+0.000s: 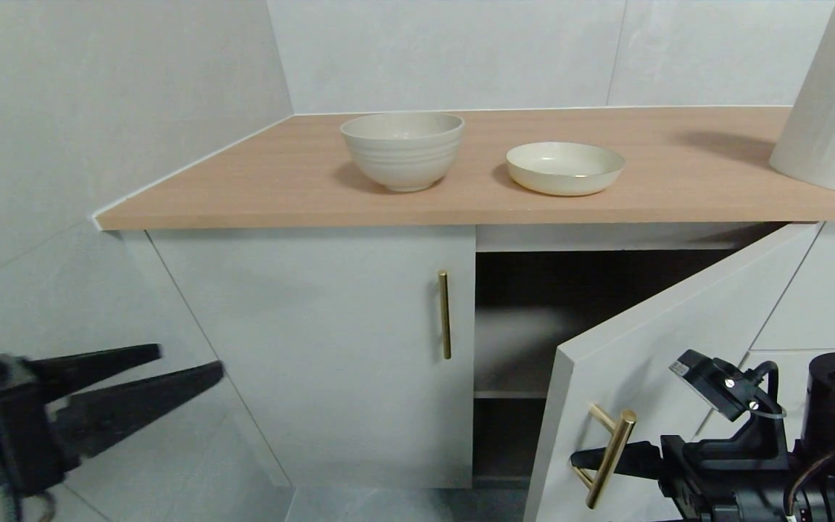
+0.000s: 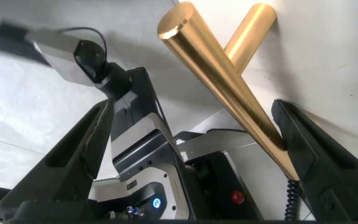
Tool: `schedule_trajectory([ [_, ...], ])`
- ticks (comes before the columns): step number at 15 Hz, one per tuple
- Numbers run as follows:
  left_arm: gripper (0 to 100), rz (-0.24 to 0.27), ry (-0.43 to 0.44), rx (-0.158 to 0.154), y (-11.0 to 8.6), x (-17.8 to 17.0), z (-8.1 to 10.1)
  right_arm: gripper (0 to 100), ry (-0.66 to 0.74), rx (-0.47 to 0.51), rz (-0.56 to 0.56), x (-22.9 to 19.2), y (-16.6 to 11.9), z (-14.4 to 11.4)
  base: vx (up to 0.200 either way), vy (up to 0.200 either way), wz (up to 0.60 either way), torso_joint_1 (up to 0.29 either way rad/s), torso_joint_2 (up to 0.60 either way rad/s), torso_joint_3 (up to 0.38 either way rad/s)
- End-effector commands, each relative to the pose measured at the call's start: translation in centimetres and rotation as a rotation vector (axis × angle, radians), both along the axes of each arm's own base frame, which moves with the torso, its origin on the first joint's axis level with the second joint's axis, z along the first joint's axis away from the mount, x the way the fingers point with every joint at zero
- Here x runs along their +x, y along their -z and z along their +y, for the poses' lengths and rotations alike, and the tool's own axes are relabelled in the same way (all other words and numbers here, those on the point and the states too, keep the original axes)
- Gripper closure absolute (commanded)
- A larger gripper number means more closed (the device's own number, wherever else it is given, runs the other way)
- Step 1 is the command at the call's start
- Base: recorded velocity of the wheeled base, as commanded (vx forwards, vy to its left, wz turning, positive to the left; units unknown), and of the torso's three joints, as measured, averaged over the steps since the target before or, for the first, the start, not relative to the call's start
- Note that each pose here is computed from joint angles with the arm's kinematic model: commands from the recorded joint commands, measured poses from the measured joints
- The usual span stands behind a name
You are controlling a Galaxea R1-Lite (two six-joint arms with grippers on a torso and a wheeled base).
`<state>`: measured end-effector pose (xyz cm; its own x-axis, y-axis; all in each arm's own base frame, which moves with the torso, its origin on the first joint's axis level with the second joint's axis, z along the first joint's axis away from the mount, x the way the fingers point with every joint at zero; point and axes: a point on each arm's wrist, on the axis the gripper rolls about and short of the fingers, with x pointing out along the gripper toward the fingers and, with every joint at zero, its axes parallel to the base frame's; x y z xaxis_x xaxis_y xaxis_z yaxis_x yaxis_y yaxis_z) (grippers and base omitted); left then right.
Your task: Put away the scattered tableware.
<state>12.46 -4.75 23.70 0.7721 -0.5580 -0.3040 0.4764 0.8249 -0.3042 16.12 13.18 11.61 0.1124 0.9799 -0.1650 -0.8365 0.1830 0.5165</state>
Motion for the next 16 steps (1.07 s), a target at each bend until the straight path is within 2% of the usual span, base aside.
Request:
schedule_trajectory([
  [1, 0, 0.298, 0.233, -0.057, 5.1, 5.3, -8.5, 0, 0.002, -0.005, -0.004, 0.0, 0.1, 0.0, 0.000, 0.000, 0.00, 0.000, 0.00, 0.000],
  [2, 0, 0.306, 0.256, -0.049, 6.0, 5.5, -9.5, 0, 0.002, -0.005, -0.004, 0.0, 0.1, 0.0, 0.000, 0.000, 0.00, 0.000, 0.00, 0.000],
  [3, 0, 0.306, 0.307, -0.038, 7.7, 6.1, -11.7, 0, 0.002, -0.004, -0.006, 0.0, 0.1, 0.0, 0.000, 0.000, 0.00, 0.000, 0.00, 0.000],
  [4, 0, 0.291, 0.317, -0.042, 8.5, 6.7, -12.6, 0, 0.002, -0.004, -0.006, 0.0, 0.1, 0.0, 0.000, 0.000, 0.00, 0.000, 0.00, 0.000],
  [7, 0, 0.233, 0.288, -0.060, 10.9, 8.7, -14.5, 0, 0.002, -0.009, 0.002, 0.1, 0.3, 0.0, 0.000, 0.000, 0.00, 0.000, 0.00, 0.000],
  [9, 0, 0.173, 0.280, -0.085, 10.6, 8.9, -14.6, 0, 0.002, -0.010, 0.002, 0.1, 0.3, 0.0, 0.000, 0.000, 0.00, 0.000, 0.00, 0.000],
  [11, 0, 0.159, 0.278, -0.099, 9.9, 8.2, -13.5, 0, 0.002, -0.011, 0.003, 0.1, 0.4, 0.0, 0.000, 0.000, 0.00, 0.000, 0.00, 0.000],
  [12, 0, 0.161, 0.291, -0.075, 10.4, 8.0, -13.2, 0, 0.002, -0.013, 0.005, 0.1, 0.4, 0.0, 0.000, 0.000, 0.00, 0.000, 0.00, 0.000],
  [14, 0, 0.133, 0.314, -0.005, 11.4, 8.1, -13.3, 0, 0.000, -0.013, -0.006, 0.2, 0.4, 0.1, 0.000, 0.000, 0.00, 0.000, 0.00, 0.000],
  [15, 0, 0.136, 0.321, -0.006, 11.9, 8.3, -13.7, 0, 0.000, -0.015, -0.005, 0.1, 0.5, 0.1, 0.000, 0.000, 0.00, 0.000, 0.00, 0.000],
  [16, 0, 0.148, 0.317, -0.023, 12.4, 8.8, -14.3, 0, 0.000, -0.015, -0.005, 0.2, 0.5, 0.1, 0.000, 0.000, 0.00, 0.000, 0.00, 0.000],
])
